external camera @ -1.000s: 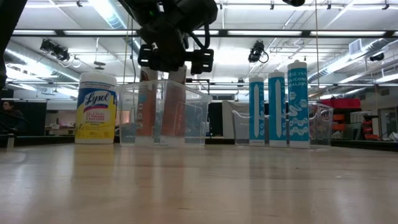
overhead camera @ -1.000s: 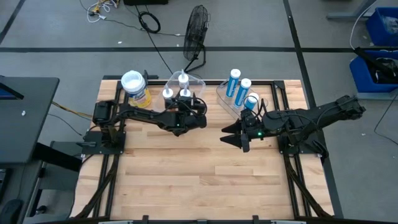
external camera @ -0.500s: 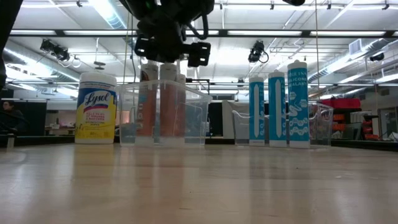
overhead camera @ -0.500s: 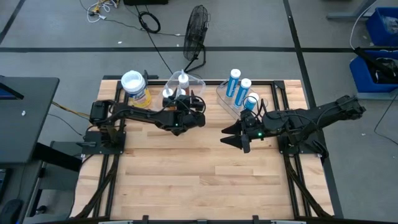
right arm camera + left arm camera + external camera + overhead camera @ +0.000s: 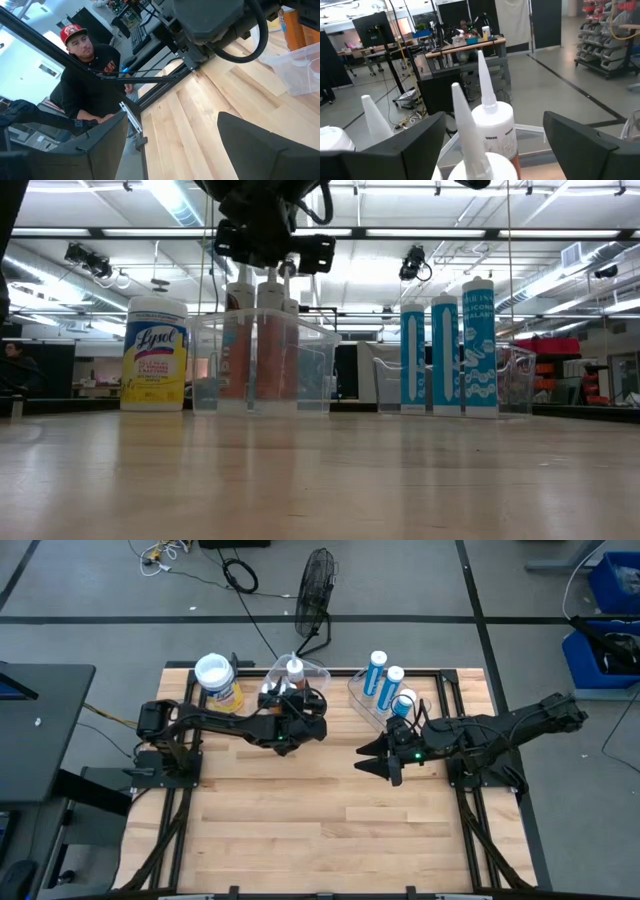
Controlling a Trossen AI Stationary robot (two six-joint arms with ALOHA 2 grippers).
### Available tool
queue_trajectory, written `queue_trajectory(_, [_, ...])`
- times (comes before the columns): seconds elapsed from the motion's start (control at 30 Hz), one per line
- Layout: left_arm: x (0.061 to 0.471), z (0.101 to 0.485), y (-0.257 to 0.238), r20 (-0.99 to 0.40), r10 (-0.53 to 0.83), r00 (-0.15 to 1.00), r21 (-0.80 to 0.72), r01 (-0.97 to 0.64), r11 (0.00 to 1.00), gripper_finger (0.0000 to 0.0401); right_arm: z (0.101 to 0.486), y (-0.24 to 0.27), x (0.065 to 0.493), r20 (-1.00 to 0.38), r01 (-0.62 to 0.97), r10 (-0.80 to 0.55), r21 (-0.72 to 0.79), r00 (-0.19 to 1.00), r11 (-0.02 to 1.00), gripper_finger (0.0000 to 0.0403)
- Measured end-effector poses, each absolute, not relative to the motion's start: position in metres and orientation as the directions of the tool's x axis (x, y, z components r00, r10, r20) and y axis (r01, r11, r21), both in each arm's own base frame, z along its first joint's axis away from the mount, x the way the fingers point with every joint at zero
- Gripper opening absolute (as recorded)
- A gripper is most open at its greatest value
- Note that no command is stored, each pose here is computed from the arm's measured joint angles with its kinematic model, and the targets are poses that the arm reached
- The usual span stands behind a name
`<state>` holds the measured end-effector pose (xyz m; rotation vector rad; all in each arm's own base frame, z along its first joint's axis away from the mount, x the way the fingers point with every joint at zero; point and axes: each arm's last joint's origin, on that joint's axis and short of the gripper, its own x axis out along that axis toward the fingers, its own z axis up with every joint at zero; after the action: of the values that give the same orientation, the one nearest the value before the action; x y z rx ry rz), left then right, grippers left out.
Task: Pick & place silicon tubes, Sealant and Lysol wipes
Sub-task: Return to Home Position
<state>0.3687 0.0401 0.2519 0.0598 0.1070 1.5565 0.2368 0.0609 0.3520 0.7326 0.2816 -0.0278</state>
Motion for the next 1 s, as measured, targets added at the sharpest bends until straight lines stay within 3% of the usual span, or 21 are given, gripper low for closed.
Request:
queue_trajectory(0.47, [0.356, 0.280, 0.037, -0.041, 0.998, 0.044, 0.120, -0.992, 0.049, 0.0339, 0.352, 0.061, 0.237, -0.262, 0.121, 0.072, 0.651, 0.962, 0.749, 0.0311])
queue_trajectory(0.7, [0.348, 0.313, 0.016, -0.126, 0.935, 0.330, 0.076, -0.937, 0.341, 0.0320, 0.352, 0.061, 0.237, -0.266, 0.117, 0.071, 0.629, 0.961, 0.768, 0.0311])
queue_trajectory(0.87, [0.333, 0.340, -0.007, -0.152, 0.814, 0.561, 0.067, -0.815, 0.575, 0.0263, 0.351, 0.061, 0.236, -0.275, 0.116, 0.077, 0.623, 0.958, 0.774, 0.0311])
queue_trajectory(1.0, [0.322, 0.350, -0.024, -0.187, 0.686, 0.703, 0.073, -0.686, 0.724, 0.0194, 0.354, 0.061, 0.233, -0.265, 0.089, 0.100, 0.618, 0.959, 0.781, 0.0311])
